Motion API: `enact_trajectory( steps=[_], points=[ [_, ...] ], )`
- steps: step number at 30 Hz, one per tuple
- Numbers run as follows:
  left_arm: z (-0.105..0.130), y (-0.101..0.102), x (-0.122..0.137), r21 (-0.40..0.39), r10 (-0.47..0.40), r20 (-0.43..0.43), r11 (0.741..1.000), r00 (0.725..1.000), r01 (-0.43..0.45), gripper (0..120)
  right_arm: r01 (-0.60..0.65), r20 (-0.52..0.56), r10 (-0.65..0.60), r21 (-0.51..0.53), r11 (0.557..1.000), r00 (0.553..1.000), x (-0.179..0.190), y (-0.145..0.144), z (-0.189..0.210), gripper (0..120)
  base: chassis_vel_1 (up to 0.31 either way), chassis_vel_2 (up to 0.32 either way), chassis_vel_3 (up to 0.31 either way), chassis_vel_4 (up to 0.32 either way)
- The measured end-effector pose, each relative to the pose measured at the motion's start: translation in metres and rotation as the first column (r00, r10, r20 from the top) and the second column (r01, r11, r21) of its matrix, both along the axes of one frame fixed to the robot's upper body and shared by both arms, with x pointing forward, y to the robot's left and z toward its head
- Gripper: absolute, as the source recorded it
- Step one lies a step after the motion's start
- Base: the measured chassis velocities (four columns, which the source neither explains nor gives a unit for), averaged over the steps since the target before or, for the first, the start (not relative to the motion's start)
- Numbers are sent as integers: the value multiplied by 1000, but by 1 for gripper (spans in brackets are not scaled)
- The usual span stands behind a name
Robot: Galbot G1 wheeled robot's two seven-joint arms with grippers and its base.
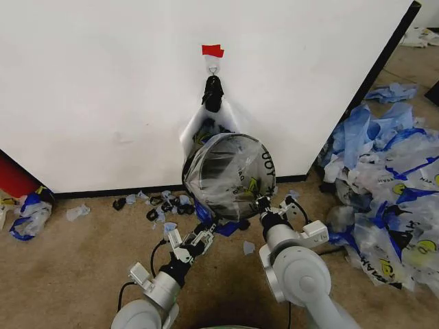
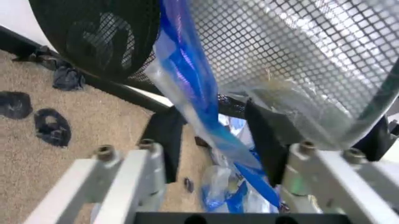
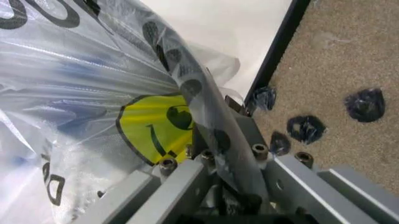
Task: Pick up the garbage bag from the wall and place it over the trash bin.
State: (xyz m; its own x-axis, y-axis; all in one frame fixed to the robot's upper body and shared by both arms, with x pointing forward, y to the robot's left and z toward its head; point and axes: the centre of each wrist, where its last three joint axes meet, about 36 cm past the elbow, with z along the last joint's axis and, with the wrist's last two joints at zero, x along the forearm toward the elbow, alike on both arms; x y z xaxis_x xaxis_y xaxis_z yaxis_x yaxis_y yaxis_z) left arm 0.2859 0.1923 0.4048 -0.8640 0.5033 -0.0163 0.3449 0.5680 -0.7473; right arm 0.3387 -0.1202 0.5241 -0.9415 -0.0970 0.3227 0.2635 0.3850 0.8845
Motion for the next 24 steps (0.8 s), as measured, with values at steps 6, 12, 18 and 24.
enact_trajectory(
  steps=[6, 12, 18, 24],
  points=[
    [2, 5, 2, 11, 7, 5, 1000, 1000, -7, 18, -3, 2, 3, 1, 1000, 1000, 3, 3, -1, 0, 0, 0, 0, 0],
    [3, 5, 0, 13, 7, 4, 1000, 1000, -7, 0, -5, 3, 5, 2, 1000, 1000, 3, 4, -1, 0, 0, 0, 0, 0],
    [3, 6, 0, 18, 7, 2, 1000, 1000, -8, 0, -3, 5, 3, 4, 1000, 1000, 2, 4, 0, 0, 0, 0, 0, 0],
    [-1, 7, -1, 32, 12, -3, 999, 1000, -12, 0, -10, 16, 10, 28, 1000, 1000, -2, 2, 8, 0, 0, 0, 0, 0]
  ],
)
